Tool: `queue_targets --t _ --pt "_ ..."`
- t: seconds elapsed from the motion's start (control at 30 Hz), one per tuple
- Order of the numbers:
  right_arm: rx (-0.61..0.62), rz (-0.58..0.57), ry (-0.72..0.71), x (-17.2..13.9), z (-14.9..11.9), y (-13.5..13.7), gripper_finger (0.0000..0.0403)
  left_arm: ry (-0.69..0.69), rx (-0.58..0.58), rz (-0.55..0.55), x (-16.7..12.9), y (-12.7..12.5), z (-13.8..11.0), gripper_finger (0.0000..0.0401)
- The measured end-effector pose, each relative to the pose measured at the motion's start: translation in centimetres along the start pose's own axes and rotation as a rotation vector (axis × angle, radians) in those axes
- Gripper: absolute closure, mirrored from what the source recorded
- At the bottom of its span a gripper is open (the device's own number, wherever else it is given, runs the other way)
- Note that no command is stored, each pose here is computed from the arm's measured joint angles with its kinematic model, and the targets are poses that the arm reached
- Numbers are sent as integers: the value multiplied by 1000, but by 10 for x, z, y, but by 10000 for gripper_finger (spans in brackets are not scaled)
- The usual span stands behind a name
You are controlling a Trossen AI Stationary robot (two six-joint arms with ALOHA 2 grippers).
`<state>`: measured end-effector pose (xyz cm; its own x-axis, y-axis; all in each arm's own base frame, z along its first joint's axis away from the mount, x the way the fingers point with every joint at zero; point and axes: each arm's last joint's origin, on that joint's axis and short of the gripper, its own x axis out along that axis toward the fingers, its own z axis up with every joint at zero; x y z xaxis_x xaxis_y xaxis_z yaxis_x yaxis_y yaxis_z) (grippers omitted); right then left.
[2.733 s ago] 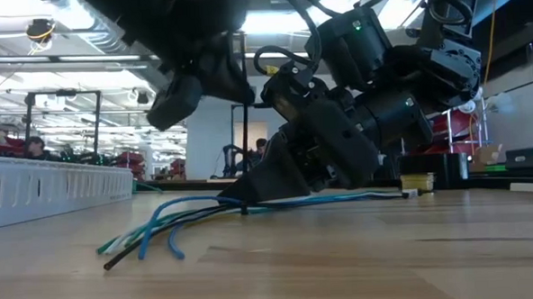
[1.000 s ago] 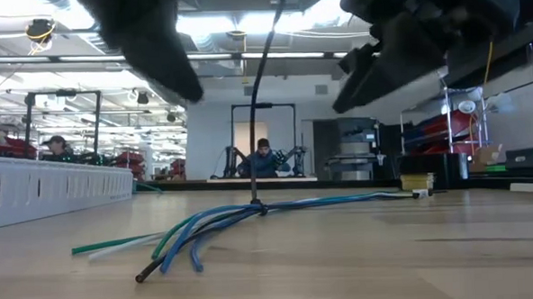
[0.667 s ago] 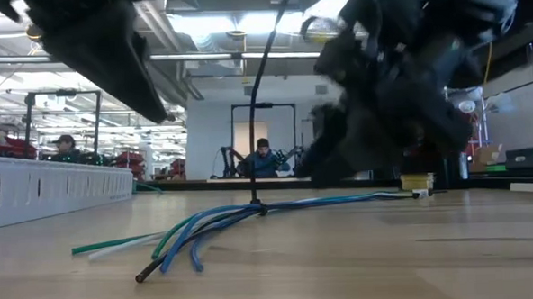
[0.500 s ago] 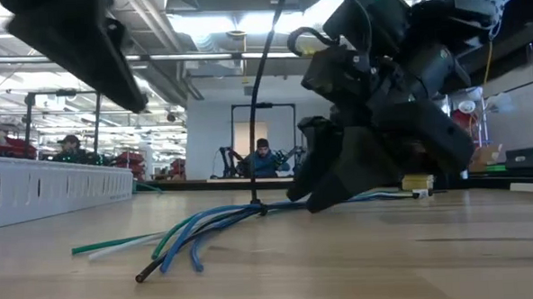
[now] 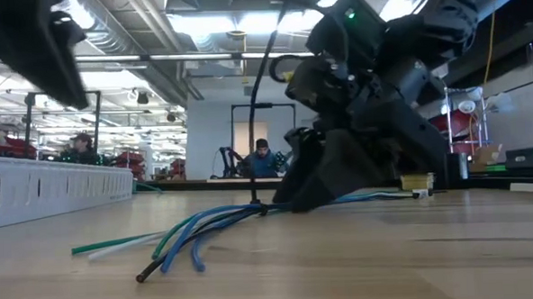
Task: Ziptie cables
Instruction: Wrap the colored cables with the black zip tie, then put the colored ziptied cable into the white cable duct
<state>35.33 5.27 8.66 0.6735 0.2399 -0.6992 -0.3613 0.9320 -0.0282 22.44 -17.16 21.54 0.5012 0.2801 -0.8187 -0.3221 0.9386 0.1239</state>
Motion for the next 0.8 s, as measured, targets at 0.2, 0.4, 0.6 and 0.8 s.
queue_targets --t 0.2,0.4,0.6,0.8 --pt "62 16 24 3 -2 -3 261 52 -98 61 -7 2 -18 266" --pt "89 9 50 3 -4 -2 381 119 -148 73 3 6 -35 266" --pt "114 9 59 2 -5 -2 394 158 -120 79 14 11 -46 266" --pt "118 18 73 -7 -1 0 401 104 -6 -12 39 13 -45 266"
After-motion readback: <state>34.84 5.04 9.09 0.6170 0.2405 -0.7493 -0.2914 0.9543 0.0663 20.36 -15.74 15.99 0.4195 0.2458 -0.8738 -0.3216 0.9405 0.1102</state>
